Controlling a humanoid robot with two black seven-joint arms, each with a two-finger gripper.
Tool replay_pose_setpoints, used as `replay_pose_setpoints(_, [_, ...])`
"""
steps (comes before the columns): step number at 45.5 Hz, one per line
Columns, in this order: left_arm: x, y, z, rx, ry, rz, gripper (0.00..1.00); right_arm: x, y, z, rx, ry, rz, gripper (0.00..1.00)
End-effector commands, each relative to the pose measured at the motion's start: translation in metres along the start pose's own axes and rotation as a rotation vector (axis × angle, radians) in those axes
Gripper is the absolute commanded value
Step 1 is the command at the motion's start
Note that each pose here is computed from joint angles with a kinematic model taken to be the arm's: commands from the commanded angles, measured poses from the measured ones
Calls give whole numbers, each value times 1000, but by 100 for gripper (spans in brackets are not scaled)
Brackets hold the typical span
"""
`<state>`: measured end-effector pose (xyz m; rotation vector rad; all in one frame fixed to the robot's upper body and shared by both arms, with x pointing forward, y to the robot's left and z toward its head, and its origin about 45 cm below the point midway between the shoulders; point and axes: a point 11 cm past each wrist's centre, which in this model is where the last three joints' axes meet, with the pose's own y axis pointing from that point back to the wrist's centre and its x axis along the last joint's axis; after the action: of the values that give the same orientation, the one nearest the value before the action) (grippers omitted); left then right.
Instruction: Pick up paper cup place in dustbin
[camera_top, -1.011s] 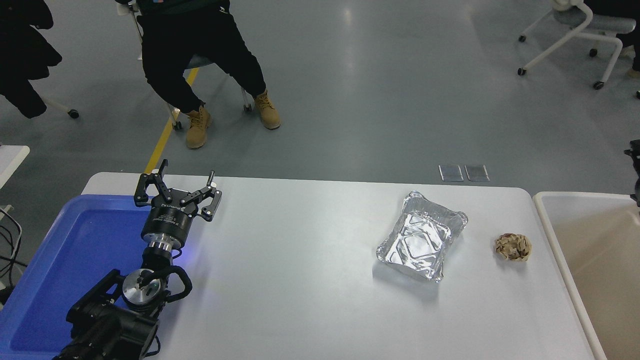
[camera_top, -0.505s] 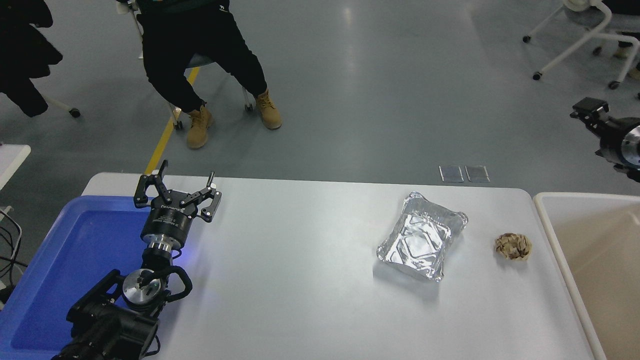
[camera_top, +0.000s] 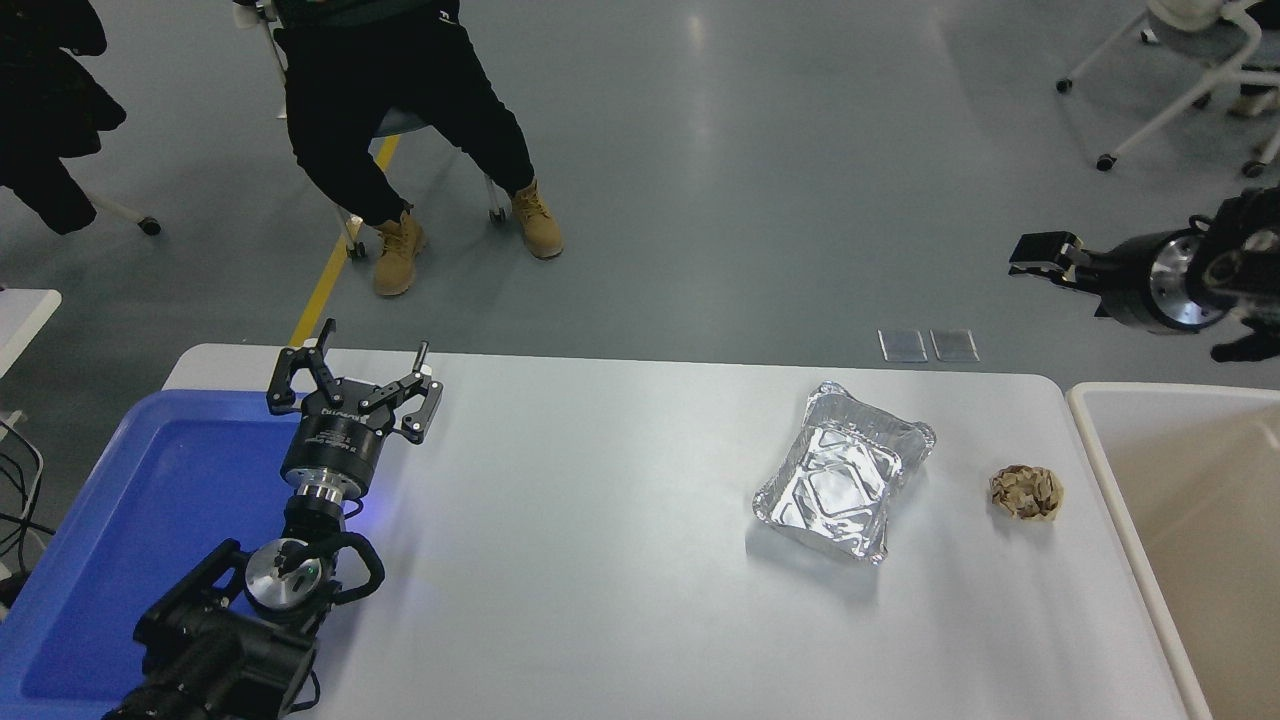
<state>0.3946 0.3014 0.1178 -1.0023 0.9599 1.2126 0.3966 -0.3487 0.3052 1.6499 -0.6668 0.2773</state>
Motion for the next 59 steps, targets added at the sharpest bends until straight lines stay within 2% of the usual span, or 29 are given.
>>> replay_pose_setpoints(1, [0, 0, 0, 0, 0, 0, 99, -20, 47, -31, 55, 155, -205, 100])
replay_pose_setpoints(6, [0, 0, 0, -1, 1, 0, 99, -21, 75, -41, 73, 197, -315, 100])
replay_pose_setpoints(11, [0, 0, 0, -1, 1, 0, 99, -22, 89, -51, 80, 235, -358, 100])
replay_pose_setpoints(17, [0, 0, 0, -1, 1, 0, 99, -36, 94, -39, -11, 269, -442, 100])
replay_pose_setpoints(22, [0, 0, 0, -1, 1, 0, 99, -33, 105, -26, -83, 271, -438, 100])
replay_pose_setpoints(34, [0, 0, 0, -1, 1, 0, 99, -35, 107, -27, -132, 297, -461, 100])
replay_pose_setpoints(59, [0, 0, 0, -1, 1, 0, 99, -47, 101, -74, -143, 278, -529, 100])
